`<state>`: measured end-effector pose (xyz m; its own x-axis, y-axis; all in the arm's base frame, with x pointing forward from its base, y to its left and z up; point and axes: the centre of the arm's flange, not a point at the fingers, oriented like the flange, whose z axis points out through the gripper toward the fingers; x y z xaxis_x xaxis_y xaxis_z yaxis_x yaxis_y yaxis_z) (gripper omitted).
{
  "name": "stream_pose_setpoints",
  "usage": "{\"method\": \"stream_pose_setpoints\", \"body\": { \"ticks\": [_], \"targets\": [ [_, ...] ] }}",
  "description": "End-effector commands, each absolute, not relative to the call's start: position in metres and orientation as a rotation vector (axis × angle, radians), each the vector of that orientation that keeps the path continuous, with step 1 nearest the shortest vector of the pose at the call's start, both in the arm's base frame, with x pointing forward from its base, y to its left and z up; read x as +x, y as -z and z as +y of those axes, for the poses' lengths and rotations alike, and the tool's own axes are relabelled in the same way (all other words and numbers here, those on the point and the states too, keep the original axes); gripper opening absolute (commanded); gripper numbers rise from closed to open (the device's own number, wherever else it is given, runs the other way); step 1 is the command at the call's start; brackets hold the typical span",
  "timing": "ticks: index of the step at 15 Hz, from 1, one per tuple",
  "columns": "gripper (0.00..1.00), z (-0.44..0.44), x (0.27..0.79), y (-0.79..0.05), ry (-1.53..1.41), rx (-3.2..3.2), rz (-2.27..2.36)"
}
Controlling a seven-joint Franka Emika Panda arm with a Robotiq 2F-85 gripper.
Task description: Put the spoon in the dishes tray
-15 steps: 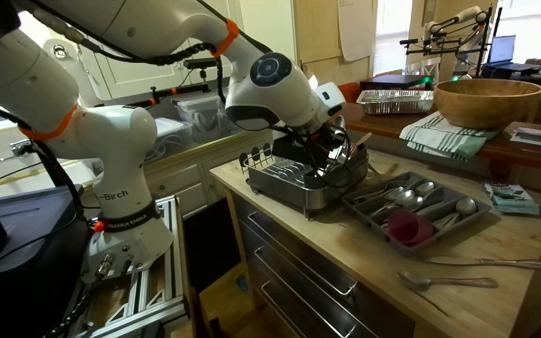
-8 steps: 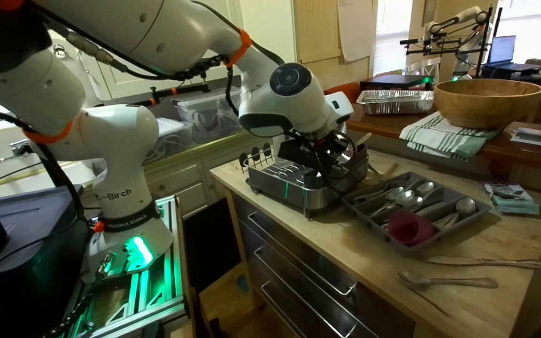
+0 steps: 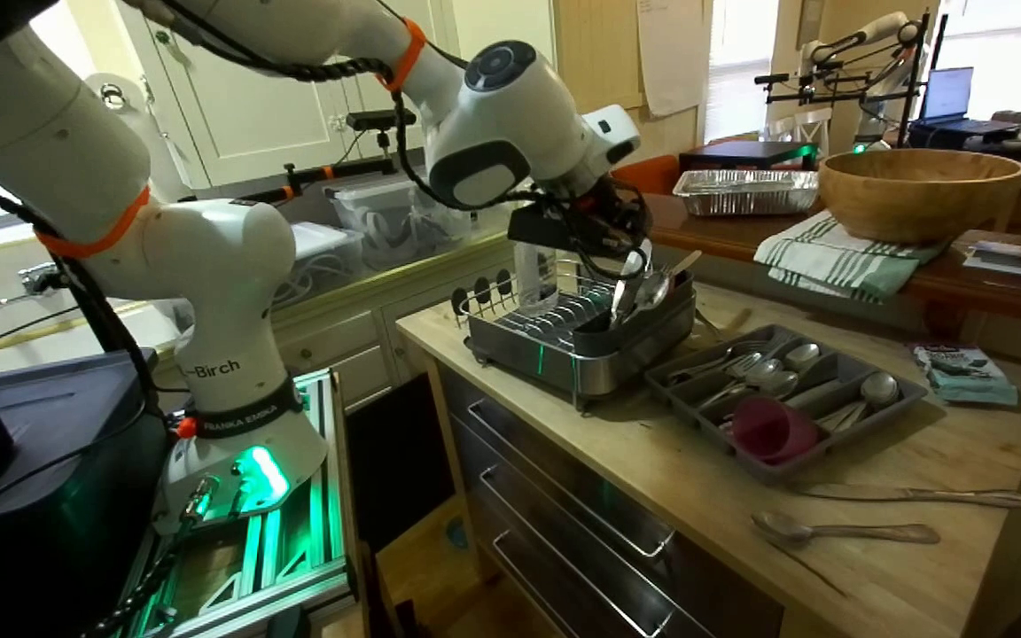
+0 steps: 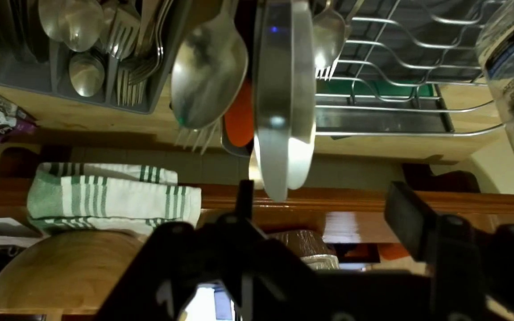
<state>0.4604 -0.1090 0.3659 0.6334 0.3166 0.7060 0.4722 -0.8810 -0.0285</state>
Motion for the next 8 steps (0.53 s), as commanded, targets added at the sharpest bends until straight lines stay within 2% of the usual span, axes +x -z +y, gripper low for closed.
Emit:
{"method": "stream_pose_setpoints", "body": {
  "ticks": [1,6,7,8],
  "targets": [
    [1.00,-0.086,0.425,-0.389,0.910,-2.824,-0.640],
    [1.00,-0.096,0.400,-0.376,0.545,-2.960,-0.612],
    [1.00,-0.092,0.429,-0.359,0.674,-2.916,-0.621],
    [1.00,-0.097,0.424,-0.357,0.616,-2.936,-0.615]
  ]
}}
